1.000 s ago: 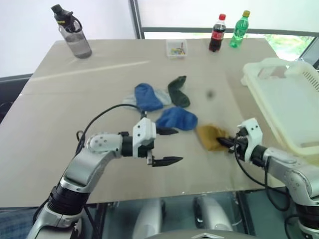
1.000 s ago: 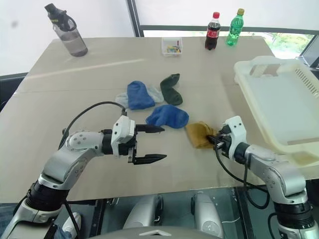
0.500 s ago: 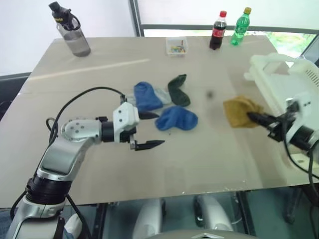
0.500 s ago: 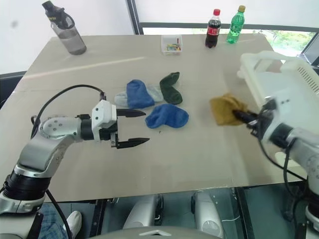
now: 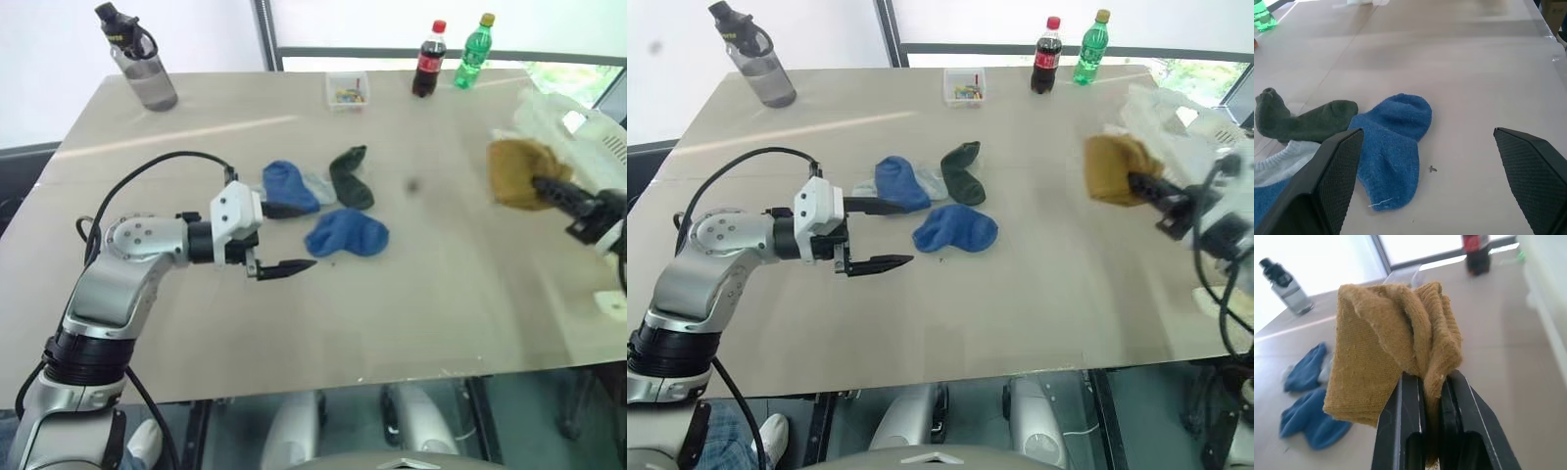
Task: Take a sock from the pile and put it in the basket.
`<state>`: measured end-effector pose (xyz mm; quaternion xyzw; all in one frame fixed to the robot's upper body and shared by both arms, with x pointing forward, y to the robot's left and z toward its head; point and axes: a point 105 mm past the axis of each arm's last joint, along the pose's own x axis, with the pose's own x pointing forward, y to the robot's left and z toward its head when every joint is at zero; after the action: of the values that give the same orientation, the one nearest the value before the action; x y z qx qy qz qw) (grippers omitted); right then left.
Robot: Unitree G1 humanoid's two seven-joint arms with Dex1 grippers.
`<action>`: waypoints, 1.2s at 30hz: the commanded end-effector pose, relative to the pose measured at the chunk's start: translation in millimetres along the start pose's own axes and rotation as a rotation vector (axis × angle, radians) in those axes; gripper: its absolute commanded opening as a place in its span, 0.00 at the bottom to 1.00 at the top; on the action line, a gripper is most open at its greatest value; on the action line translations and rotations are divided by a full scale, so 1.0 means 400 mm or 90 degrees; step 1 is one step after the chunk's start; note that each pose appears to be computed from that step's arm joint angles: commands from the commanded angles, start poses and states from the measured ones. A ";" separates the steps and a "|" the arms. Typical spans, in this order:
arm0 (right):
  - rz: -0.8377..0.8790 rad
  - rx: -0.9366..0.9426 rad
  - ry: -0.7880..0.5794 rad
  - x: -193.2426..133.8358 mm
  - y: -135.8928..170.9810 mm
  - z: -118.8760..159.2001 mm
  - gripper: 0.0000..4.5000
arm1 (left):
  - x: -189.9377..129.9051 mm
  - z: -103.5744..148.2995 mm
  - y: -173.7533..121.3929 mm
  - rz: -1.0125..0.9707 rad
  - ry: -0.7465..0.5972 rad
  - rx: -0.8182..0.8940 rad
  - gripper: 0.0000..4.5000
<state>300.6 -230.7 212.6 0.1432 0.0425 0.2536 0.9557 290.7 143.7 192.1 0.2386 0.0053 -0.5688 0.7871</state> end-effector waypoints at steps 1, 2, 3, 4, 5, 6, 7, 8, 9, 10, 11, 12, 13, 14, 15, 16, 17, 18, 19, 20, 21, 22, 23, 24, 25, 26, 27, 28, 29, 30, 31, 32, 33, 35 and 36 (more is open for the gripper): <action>0.068 -0.015 -0.013 0.026 0.090 0.001 0.02 | 0.000 0.028 0.011 0.003 -0.019 0.024 1.00; 0.085 -0.013 -0.004 0.036 0.110 -0.012 0.02 | 0.002 0.029 0.013 0.003 -0.020 0.024 1.00; 0.108 -0.006 0.002 0.048 0.135 -0.023 0.02 | 0.004 0.030 0.013 0.001 -0.021 0.025 1.00; 0.135 -0.008 0.005 0.058 0.167 -0.030 0.02 | 0.005 0.031 0.013 0.000 -0.021 0.028 1.00; 0.153 -0.009 0.007 0.065 0.188 -0.033 0.02 | 0.006 0.031 0.014 -0.001 -0.022 0.029 1.00; 0.162 -0.010 0.004 0.069 0.203 -0.030 0.02 | 0.007 0.032 0.014 -0.002 -0.023 0.030 1.00; 0.165 -0.009 -0.004 0.071 0.209 -0.020 0.02 | 0.007 0.033 0.014 -0.002 -0.024 0.030 1.00; 0.165 -0.008 -0.011 0.072 0.211 -0.009 0.02 | 0.008 0.034 0.014 -0.002 -0.026 0.029 1.00; 0.163 -0.006 -0.022 0.071 0.208 0.005 0.02 | 0.009 0.034 0.013 -0.003 -0.027 0.029 1.00; 0.157 0.011 -0.039 0.067 0.197 0.022 0.02 | 0.010 0.032 0.011 -0.004 -0.027 0.028 1.00; 0.149 0.024 -0.047 0.064 0.186 0.030 0.02 | 0.012 0.030 0.009 -0.006 -0.027 0.028 1.00; 0.132 0.030 -0.033 0.060 0.169 0.019 0.02 | 0.014 0.028 0.008 -0.007 -0.028 0.027 1.00; 0.120 0.032 -0.010 0.058 0.159 -0.002 0.02 | 0.015 0.027 0.008 -0.008 -0.028 0.027 1.00; 0.113 0.037 0.022 0.056 0.154 -0.036 0.02 | 0.016 0.027 0.008 -0.009 -0.029 0.027 1.00; 0.107 0.041 0.048 0.056 0.152 -0.068 0.02 | 0.017 0.028 0.008 -0.010 -0.031 0.026 1.00; 0.104 0.041 0.077 0.058 0.155 -0.105 0.02 | 0.018 0.028 0.008 -0.011 -0.032 0.026 1.00; 0.106 0.039 0.100 0.060 0.162 -0.137 0.02 | 0.019 0.027 0.008 -0.011 -0.032 0.026 1.00; 0.107 0.038 0.117 0.062 0.169 -0.161 0.02 | 0.020 0.027 0.009 -0.012 -0.033 0.026 1.00; 0.098 0.036 0.135 0.066 0.170 -0.187 0.02 | 0.021 0.027 0.009 -0.012 -0.033 0.026 1.00; 0.084 0.022 0.159 0.068 0.166 -0.214 0.02 | 0.021 0.028 0.009 -0.013 -0.033 0.026 1.00; 0.073 0.006 0.177 0.069 0.161 -0.234 0.02 | 0.021 0.029 0.009 -0.013 -0.034 0.026 1.00; 0.064 -0.005 0.190 0.069 0.157 -0.249 0.02 | 0.021 0.030 0.009 -0.013 -0.035 0.026 1.00; 0.060 -0.021 0.202 0.069 0.154 -0.260 0.02 | 0.019 0.030 0.009 -0.014 -0.035 0.025 1.00; 0.061 -0.033 0.207 0.068 0.154 -0.266 0.02 | 0.018 0.030 0.010 -0.014 -0.035 0.025 1.00; 0.064 -0.036 0.206 0.070 0.157 -0.267 0.02 | 0.018 0.029 0.010 -0.015 -0.034 0.024 1.00; 0.067 -0.035 0.201 0.073 0.162 -0.269 0.02 | 0.018 0.028 0.009 -0.016 -0.034 0.024 1.00; 0.072 -0.032 0.198 0.077 0.168 -0.270 0.02 | 0.018 0.027 0.008 -0.017 -0.033 0.023 1.00; 0.077 -0.030 0.196 0.079 0.175 -0.273 0.02 | 0.019 0.026 0.007 -0.019 -0.033 0.023 1.00; 0.084 -0.028 0.195 0.081 0.181 -0.275 0.02 | 0.020 0.027 0.007 -0.019 -0.033 0.023 1.00; 0.092 -0.024 0.193 0.082 0.190 -0.278 0.02 | 0.020 0.028 0.007 -0.020 -0.033 0.024 1.00; 0.106 -0.025 0.187 0.084 0.202 -0.275 0.02 | 0.021 0.028 0.007 -0.020 -0.034 0.024 1.00; 0.118 -0.028 0.180 0.085 0.213 -0.269 0.02 | 0.020 0.028 0.007 -0.020 -0.034 0.024 1.00; 0.126 -0.032 0.167 0.085 0.221 -0.250 0.02 | 0.020 0.028 0.007 -0.019 -0.034 0.024 1.00; 0.135 -0.056 0.126 0.083 0.227 -0.182 0.02 | 0.017 0.026 0.007 -0.018 -0.033 0.024 1.00; 0.138 -0.062 0.109 0.082 0.228 -0.155 0.02 | 0.016 0.026 0.007 -0.018 -0.032 0.024 1.00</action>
<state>278.2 -119.0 146.1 0.0909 0.1558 0.3602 0.9153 294.7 135.3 193.3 0.2267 -0.0060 -0.5846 0.7790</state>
